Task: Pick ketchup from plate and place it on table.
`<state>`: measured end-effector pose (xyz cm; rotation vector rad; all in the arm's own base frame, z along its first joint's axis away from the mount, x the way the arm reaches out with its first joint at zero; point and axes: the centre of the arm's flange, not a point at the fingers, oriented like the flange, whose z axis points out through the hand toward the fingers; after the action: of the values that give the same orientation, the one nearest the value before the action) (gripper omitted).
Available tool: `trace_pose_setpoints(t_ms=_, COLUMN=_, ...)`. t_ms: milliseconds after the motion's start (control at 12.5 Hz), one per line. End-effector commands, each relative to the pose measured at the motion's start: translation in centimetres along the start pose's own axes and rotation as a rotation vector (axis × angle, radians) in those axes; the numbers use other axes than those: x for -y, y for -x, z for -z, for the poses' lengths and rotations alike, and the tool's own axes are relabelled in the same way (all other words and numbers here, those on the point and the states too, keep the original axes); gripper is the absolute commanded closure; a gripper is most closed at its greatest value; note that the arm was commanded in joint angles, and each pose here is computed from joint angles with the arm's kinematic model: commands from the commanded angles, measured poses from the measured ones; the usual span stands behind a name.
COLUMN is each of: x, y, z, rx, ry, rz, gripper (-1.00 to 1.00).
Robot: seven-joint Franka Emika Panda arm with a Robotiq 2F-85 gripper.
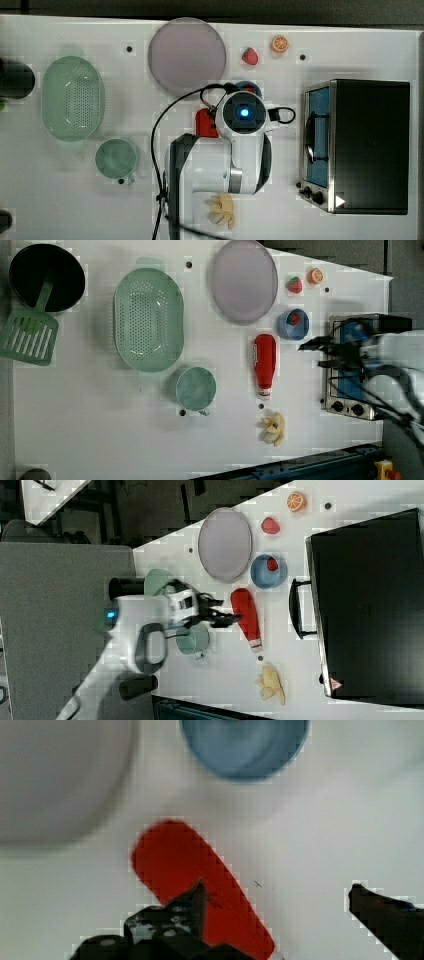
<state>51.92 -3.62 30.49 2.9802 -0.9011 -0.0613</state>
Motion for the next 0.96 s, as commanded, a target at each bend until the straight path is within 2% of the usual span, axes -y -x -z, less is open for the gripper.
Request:
trace_pose_setpoints(t_ms=80, x=0.0, y=-1.2, z=10.2, rx=-0.036, ry=-0.028, rz=-0.254, gripper=-1.00)
trace_pose_setpoints(t_ms=240, x=-0.5, y=-0.7, z=15.1, rx=0.005, ry=0.006, rz=-0.283, gripper=-1.00)
trace_pose_setpoints(t_ms=400, x=-0.2, y=-1.2, z=20.6, rx=-0.035, ry=-0.023, rz=-0.282, gripper=-1.00)
trace_pose_setpoints(t_ms=720, x=0.4, y=-1.0, z=25.4, rx=-0.029, ry=-0.021, rz=-0.272, gripper=-1.00)
trace_pose_setpoints(t_ms=960, x=0.4, y=0.3, z=26.3, rx=0.040, ry=0.035, rz=-0.254, gripper=-1.00)
